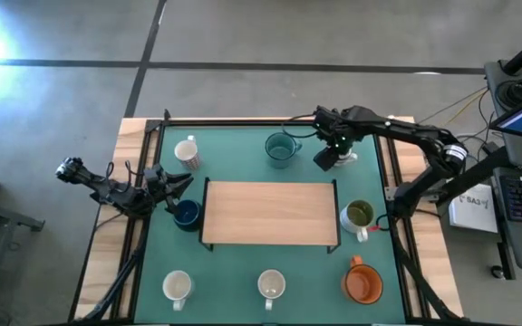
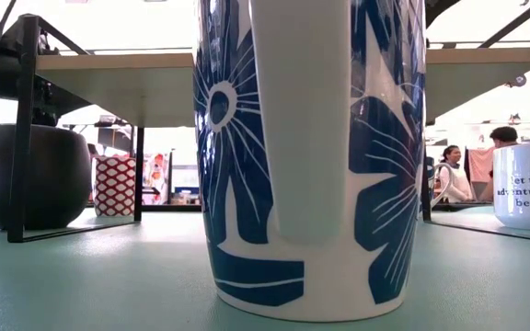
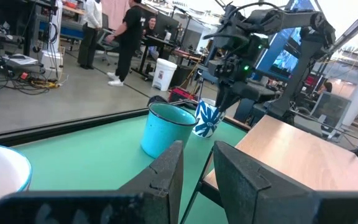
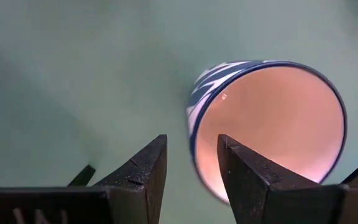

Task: Place coffee mugs
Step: Put the top blue patterned mug on the shelf, then put the light blue mug on the shelf

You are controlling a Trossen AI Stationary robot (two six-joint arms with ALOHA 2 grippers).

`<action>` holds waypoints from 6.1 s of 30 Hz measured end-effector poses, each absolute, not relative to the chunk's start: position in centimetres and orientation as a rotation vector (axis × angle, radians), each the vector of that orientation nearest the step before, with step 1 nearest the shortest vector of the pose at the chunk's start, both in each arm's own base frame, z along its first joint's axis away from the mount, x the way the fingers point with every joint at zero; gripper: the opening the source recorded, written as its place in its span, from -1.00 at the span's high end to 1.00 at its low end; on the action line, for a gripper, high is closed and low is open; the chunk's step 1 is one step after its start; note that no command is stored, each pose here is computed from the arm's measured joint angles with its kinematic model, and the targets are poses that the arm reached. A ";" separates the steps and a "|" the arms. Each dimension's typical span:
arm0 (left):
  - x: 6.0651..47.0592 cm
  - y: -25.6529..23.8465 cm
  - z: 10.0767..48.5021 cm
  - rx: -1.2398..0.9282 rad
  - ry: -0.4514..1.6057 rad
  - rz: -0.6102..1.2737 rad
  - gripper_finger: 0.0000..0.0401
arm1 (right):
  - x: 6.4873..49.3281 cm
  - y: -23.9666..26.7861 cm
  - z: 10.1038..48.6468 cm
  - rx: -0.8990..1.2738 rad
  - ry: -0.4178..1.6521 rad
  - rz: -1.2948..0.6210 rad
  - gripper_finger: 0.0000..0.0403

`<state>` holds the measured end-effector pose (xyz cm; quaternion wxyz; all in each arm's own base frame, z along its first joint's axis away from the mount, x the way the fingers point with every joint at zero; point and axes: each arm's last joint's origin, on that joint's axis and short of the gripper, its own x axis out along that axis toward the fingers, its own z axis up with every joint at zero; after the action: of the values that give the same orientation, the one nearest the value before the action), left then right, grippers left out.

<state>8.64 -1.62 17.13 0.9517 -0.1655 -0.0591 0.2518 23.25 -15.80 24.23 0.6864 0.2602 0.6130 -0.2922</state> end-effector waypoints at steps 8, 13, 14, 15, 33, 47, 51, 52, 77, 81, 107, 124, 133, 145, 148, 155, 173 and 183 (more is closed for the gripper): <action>8.6 -1.6 17.1 -0.336 -0.120 0.512 0.64 | 23.7 -17.3 22.1 0.618 1.429 -0.665 0.47; 8.6 -1.6 17.1 -0.337 -0.120 0.512 0.64 | 23.8 -17.5 21.6 0.598 1.451 -0.640 0.62; 8.6 -1.6 17.1 -0.337 -0.120 0.512 0.64 | 23.8 -17.5 21.6 0.592 1.454 -0.638 0.67; 8.6 -1.6 17.1 -0.336 -0.120 0.512 0.64 | 23.8 -17.5 21.7 0.586 1.454 -0.638 0.72; 8.6 -1.6 17.1 -0.337 -0.120 0.512 0.64 | 22.8 -15.4 29.1 0.354 1.505 -0.403 0.92; 8.6 -1.6 17.1 -0.336 -0.120 0.512 0.64 | 25.6 -9.5 36.6 -0.041 1.346 -0.103 0.93; 8.6 -1.6 17.1 -0.336 -0.120 0.512 0.64 | 26.4 -6.9 37.7 -0.129 1.300 -0.016 0.93; 8.6 -1.6 17.1 -0.336 -0.120 0.512 0.64 | 26.6 -6.4 37.8 -0.150 1.293 0.005 0.92; 8.6 -1.6 17.1 -0.336 -0.120 0.512 0.64 | 27.0 1.3 37.1 -0.258 1.368 0.359 0.86; 8.6 -1.6 17.1 -0.336 -0.120 0.512 0.64 | 27.3 1.1 36.9 -0.297 1.392 0.295 0.86; 8.6 -1.6 17.1 -0.336 -0.120 0.512 0.64 | 27.4 1.3 36.8 -0.235 1.392 0.327 0.85; 8.6 -1.6 17.1 -0.337 -0.120 0.512 0.64 | 27.3 1.3 36.9 -0.213 1.383 0.350 0.51; 8.6 -1.6 17.1 -0.337 -0.120 0.512 0.64 | 27.0 1.3 37.2 -0.184 1.374 0.324 0.59; 8.6 -1.6 17.1 -0.336 -0.120 0.512 0.64 | 26.1 1.3 39.0 -0.195 1.217 0.299 0.64; 8.6 -1.6 17.2 -0.335 -0.125 0.512 0.64 | 25.9 1.3 39.9 -0.167 1.128 0.258 0.64; 8.5 -1.5 17.3 -0.356 -0.146 0.569 0.64 | 26.0 1.1 41.5 -0.109 0.949 0.150 0.64; 7.9 -1.3 20.4 -0.522 -0.403 0.462 0.64 | 27.5 -1.2 42.5 0.067 0.782 -0.147 0.55; 7.0 -1.0 24.6 -0.462 -0.484 0.379 0.64 | 29.4 -3.9 40.9 0.240 0.806 -0.286 0.38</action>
<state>7.00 -0.99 24.56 0.9270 -0.2254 -0.2361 0.1847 29.44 -3.87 40.92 0.9030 0.1161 0.3897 -0.1386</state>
